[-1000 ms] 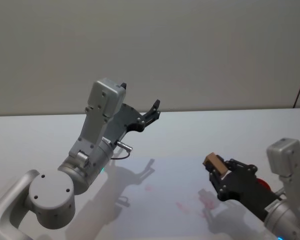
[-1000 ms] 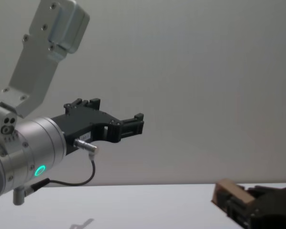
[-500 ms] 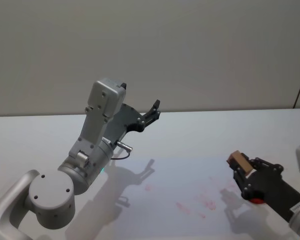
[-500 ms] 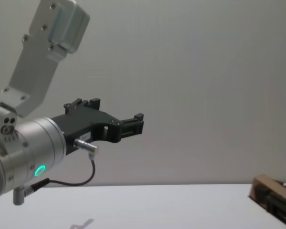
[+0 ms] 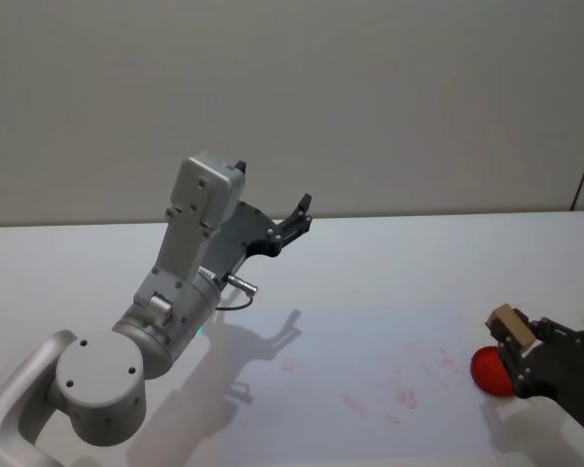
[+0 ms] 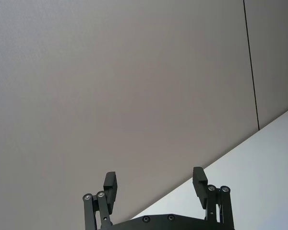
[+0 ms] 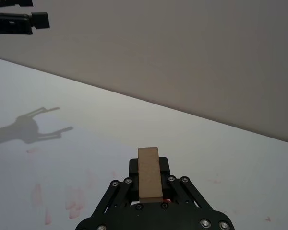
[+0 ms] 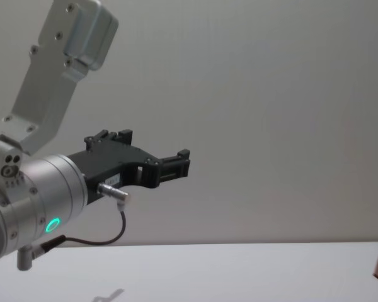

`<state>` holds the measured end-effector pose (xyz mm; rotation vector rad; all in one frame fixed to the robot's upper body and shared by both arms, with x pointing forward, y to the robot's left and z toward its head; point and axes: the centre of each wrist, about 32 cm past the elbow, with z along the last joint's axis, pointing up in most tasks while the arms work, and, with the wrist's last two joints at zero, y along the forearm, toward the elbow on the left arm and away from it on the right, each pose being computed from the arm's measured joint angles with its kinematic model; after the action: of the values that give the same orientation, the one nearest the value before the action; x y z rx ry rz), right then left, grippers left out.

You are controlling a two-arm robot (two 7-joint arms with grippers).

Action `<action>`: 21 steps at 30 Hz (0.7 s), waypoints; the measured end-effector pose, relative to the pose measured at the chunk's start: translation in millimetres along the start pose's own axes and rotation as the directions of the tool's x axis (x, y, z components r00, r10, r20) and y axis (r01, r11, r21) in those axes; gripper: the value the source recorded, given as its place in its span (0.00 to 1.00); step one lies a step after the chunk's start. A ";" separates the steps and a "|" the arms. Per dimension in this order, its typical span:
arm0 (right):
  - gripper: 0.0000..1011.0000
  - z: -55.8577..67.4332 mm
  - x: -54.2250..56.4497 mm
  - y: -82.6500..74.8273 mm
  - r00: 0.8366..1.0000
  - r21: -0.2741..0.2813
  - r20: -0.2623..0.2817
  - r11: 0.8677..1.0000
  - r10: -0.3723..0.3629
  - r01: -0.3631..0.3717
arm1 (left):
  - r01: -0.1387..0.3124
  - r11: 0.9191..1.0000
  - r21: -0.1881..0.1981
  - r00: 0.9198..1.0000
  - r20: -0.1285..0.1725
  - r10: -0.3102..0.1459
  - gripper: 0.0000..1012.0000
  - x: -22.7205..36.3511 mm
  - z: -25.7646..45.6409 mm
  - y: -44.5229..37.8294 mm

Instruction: Use the one hand to pick up the stamp and affix it onto the A4 paper.

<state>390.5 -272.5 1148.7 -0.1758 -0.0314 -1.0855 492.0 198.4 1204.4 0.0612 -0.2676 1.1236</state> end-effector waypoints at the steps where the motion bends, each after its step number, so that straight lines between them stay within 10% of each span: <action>1: 0.22 -2.5 1.8 -1.1 1.000 -0.004 0.002 1.000 -0.007 0.007 | 0.000 1.000 0.000 1.000 0.000 0.000 0.99 0.0 0.0 0.0; 21: 0.22 -30.4 11.7 -4.1 0.998 -0.057 0.036 0.997 -0.058 0.060 | 0.000 1.000 0.000 1.000 0.000 0.000 0.99 0.0 0.0 0.0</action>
<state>390.4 -289.4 1120.6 -0.2474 -0.0363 -1.1431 492.0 198.4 1204.4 0.0612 -0.2676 1.1236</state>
